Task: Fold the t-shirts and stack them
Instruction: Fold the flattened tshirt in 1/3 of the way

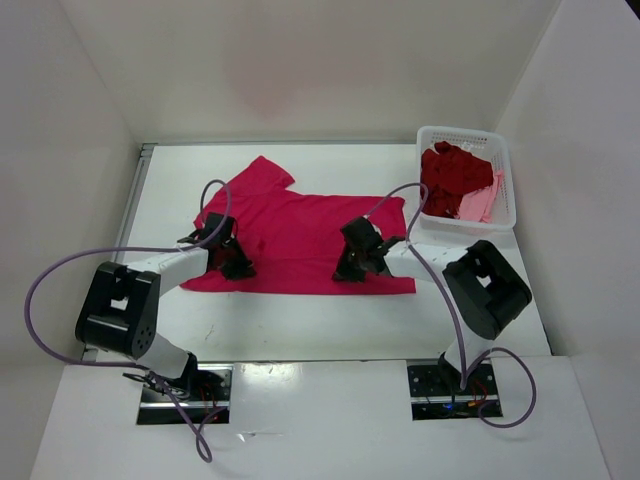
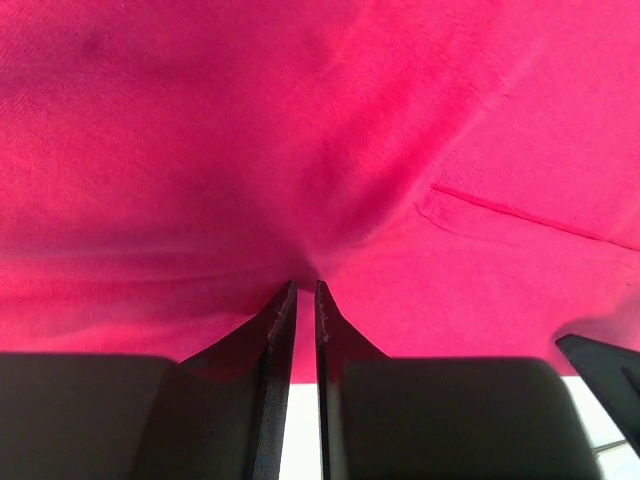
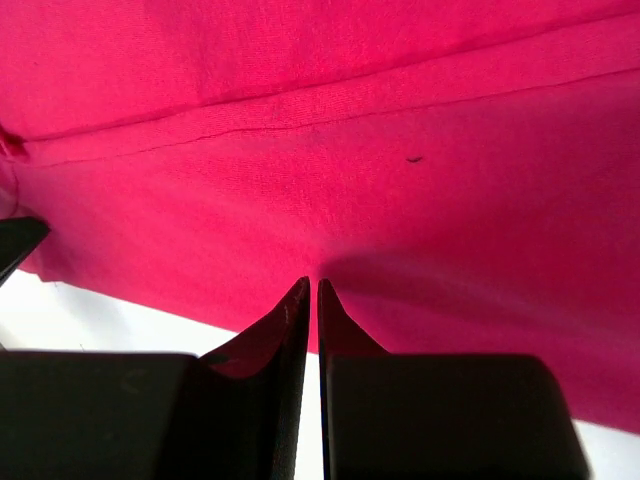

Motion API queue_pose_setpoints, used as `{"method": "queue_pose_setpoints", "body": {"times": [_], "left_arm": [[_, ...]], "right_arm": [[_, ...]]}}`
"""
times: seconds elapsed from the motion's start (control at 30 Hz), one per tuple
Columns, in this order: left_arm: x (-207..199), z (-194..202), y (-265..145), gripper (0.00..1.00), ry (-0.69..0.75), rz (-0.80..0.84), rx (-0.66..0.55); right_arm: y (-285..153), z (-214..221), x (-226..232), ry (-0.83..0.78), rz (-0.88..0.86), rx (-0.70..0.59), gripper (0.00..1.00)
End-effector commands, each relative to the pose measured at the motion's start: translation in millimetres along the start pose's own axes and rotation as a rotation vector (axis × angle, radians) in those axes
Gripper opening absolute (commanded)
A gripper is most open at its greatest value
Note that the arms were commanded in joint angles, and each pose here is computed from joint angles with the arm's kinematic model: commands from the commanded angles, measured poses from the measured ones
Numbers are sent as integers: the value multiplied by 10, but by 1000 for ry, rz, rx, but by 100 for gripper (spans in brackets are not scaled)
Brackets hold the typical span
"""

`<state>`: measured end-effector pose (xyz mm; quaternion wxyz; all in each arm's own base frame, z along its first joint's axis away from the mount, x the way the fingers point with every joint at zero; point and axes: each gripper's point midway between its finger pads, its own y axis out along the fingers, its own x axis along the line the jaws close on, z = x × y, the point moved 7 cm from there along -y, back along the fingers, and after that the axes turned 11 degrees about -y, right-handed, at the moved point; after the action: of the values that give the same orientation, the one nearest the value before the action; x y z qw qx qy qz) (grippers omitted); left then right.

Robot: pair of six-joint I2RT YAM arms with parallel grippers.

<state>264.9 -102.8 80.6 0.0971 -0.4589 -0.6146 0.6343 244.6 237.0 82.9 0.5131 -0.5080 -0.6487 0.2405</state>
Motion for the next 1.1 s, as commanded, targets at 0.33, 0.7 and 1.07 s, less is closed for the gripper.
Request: {"method": "queue_pose_setpoints", "body": {"times": [0.33,0.7,1.07], "left_arm": [[629,602,-170,22,-86,-91,214],[412,765,-667,28,-73,-63,208],[-1348,-797,-765,24,293,182,-336]], "right_arm": [[-125,442,-389,74,51,-4,11],[-533,851,-469,111,16,76,12],[-816,19,371,-55,-113,-93,7]]}}
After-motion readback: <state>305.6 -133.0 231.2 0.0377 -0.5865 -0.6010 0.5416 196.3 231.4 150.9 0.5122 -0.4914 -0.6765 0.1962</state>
